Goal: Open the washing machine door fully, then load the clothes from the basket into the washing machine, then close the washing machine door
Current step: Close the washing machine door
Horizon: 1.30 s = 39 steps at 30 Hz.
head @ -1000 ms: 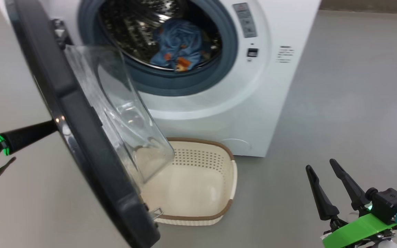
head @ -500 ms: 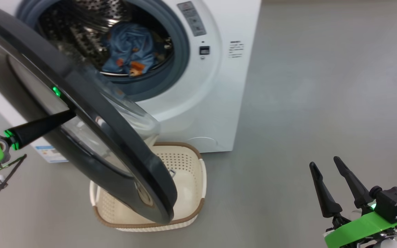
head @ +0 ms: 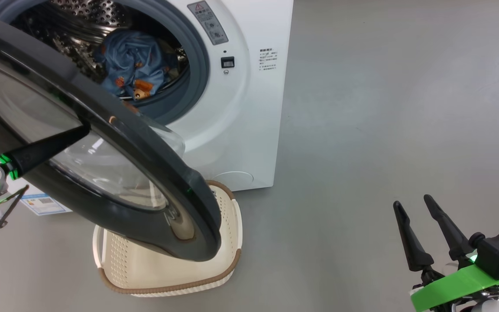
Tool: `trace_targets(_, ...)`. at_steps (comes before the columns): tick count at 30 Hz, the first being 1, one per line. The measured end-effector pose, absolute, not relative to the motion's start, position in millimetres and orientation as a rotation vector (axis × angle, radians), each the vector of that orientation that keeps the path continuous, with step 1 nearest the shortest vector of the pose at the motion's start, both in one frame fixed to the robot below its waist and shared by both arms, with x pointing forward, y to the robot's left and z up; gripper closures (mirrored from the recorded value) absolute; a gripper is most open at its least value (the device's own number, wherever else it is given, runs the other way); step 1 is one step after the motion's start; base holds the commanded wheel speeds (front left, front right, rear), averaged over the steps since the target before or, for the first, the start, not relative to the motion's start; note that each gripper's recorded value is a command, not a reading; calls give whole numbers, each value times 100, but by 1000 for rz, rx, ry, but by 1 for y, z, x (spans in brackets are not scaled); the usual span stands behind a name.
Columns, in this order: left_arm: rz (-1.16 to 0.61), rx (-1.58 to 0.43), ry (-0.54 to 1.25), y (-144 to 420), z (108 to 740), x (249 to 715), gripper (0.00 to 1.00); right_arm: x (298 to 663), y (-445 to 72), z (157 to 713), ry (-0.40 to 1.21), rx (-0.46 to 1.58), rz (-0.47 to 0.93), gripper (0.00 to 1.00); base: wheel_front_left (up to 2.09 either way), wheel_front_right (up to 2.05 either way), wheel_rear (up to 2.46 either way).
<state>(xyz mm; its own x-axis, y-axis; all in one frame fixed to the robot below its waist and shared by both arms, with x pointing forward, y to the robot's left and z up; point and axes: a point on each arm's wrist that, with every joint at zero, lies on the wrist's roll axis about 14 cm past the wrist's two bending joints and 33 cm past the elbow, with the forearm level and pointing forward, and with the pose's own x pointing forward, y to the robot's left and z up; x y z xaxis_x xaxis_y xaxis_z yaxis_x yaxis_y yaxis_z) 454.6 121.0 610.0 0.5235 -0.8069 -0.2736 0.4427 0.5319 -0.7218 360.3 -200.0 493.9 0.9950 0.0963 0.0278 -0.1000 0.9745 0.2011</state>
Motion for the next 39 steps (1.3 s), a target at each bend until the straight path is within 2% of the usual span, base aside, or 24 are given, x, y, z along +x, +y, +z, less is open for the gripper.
trace_targets(13, -768, -654, 593, 134, 615, 451, 100, 367, -189, 496, -24, 208, 134, 0, 0, 0, 0)
trace_targets(14, -757, -659, 581, 137, 615, 452, 93, 367, -188, 497, -25, 208, 137, 0, 0, 0, 0)
trace_targets(15, -746, -666, 570, 140, 616, 452, 79, 367, -187, 497, -26, 208, 140, 0, 0, 0, 0)
trace_targets(16, -735, -672, 563, 144, 615, 451, 58, 368, -186, 497, -28, 206, 144, 0, 0, 0, 0)
trace_targets(17, -721, -678, 558, 147, 613, 450, 15, 368, -185, 498, -29, 204, 148, 0, 0, 0, 0)
trace_targets(18, -702, -684, 551, 151, 611, 449, 0, 368, -184, 498, -30, 204, 152, 0, 0, 0, 0)
trace_targets(26, -552, -691, 493, 183, 589, 438, 0, 368, -176, 502, -38, 203, 177, 0, 0, 0, 0)
trace_targets(39, -256, -724, 262, 243, 561, 423, 0, 366, -162, 498, -21, 204, 223, 0, 0, 0, 0)
